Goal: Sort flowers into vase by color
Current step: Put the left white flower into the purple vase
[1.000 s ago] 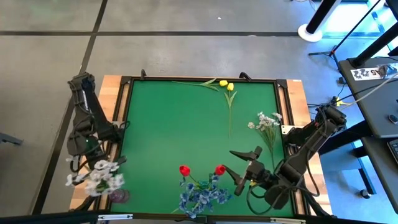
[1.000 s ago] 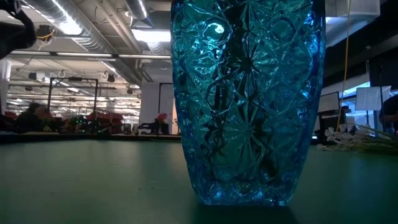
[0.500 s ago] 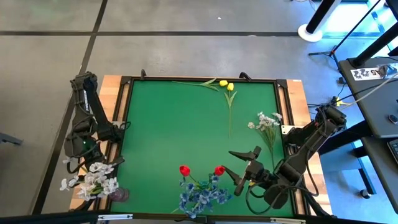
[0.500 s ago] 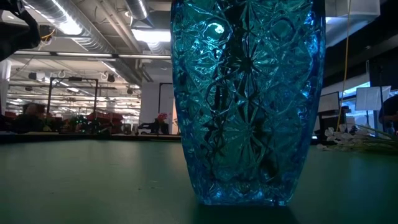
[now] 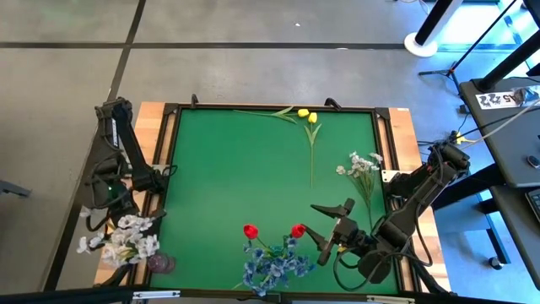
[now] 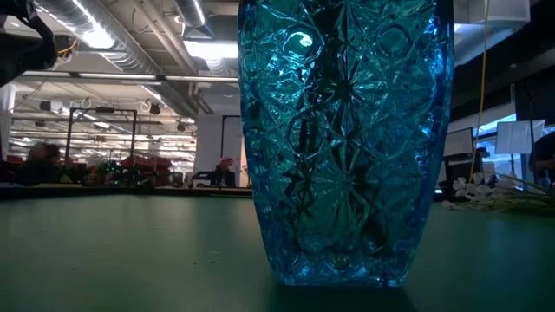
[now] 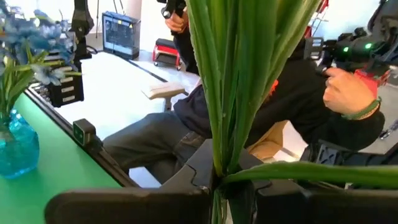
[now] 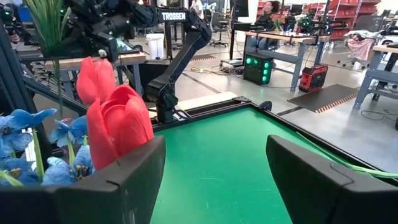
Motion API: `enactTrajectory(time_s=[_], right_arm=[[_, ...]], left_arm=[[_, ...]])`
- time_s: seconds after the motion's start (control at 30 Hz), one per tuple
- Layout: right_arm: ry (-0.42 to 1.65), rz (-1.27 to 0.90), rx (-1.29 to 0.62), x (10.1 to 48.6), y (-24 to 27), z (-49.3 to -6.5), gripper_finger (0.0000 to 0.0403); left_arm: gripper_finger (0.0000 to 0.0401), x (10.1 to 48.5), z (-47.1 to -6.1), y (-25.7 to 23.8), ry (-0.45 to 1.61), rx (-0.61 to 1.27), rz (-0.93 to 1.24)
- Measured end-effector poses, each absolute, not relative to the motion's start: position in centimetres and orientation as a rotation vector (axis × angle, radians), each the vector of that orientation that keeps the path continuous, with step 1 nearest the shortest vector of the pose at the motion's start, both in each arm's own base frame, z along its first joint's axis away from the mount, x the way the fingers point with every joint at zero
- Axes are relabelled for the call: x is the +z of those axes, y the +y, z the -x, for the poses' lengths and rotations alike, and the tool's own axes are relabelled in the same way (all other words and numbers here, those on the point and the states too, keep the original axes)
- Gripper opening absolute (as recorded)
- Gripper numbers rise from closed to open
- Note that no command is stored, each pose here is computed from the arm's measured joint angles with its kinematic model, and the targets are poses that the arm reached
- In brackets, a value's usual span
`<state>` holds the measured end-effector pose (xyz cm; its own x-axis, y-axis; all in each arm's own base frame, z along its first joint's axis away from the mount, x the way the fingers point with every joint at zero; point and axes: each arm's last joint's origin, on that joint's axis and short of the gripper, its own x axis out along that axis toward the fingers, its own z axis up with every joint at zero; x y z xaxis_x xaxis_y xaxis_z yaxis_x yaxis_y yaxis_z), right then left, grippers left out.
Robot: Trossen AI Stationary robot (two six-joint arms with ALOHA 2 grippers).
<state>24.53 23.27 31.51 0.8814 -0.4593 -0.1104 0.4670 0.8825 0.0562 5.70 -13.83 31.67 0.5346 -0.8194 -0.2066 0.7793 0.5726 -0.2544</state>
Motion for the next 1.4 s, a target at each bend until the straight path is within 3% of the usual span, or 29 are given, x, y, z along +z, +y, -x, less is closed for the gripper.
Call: enactTrajectory(time_s=[0.4,1.17,1.4], right_arm=[[0.106,-0.079,-0.463,31.4,23.4,-24.5,0.028],[0.149,-0.042,-0.459,30.6,22.8,-25.4,0.028],[0.175,-0.034,-0.425,30.1,23.1,-25.6,0.028]], left_arm=[[0.002,28.6,-5.9,-14.2,0.375,-0.924,0.069],[0.002,26.5,-6.5,-14.5,0.152,-0.915,-0.175],[0.002,26.3,-6.9,-14.4,0.226,-0.864,-0.015]])
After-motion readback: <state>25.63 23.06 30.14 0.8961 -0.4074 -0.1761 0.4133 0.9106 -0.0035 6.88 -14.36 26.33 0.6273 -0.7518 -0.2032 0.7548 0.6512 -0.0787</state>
